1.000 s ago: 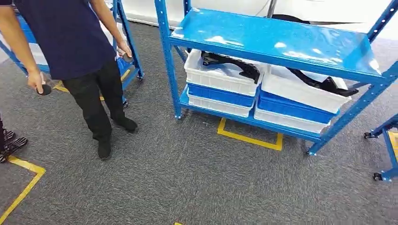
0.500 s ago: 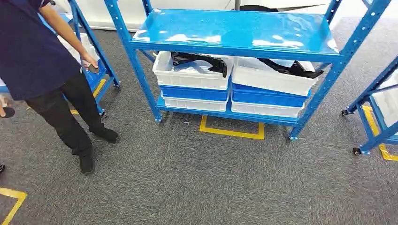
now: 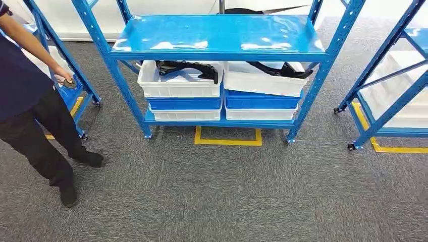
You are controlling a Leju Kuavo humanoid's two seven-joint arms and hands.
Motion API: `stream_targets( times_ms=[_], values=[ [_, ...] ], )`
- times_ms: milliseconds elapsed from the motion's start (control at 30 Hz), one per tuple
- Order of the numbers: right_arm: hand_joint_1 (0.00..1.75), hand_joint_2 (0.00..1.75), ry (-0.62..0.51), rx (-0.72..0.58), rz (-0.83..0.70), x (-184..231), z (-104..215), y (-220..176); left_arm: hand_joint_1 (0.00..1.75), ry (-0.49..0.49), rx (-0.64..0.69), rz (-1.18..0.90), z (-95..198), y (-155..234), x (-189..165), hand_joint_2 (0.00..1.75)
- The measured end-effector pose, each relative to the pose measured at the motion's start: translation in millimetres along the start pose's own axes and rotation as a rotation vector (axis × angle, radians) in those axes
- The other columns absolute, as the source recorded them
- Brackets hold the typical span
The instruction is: Take the parts from the cabinet and place them on the table.
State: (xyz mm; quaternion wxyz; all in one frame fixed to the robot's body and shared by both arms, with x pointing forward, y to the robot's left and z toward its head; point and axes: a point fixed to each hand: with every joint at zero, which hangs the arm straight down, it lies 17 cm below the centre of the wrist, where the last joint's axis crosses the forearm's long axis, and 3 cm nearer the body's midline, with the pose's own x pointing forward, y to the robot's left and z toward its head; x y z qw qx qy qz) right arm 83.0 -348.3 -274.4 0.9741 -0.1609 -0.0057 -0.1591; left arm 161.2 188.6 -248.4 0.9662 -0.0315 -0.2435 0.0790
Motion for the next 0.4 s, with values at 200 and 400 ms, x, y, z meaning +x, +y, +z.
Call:
stream_targets(
  times_ms=[200,400],
  values=[
    [0.0,1.75,0.018,0.008,0.018,-5,0,1,0.0,0.041,0.002,0.006,1,0,-8,1.75],
    [0.0,1.75,0.015,0.025,0.037,-5,3,10,0.0,0.043,0.005,0.002,0,3,-8,1.75]
  ],
)
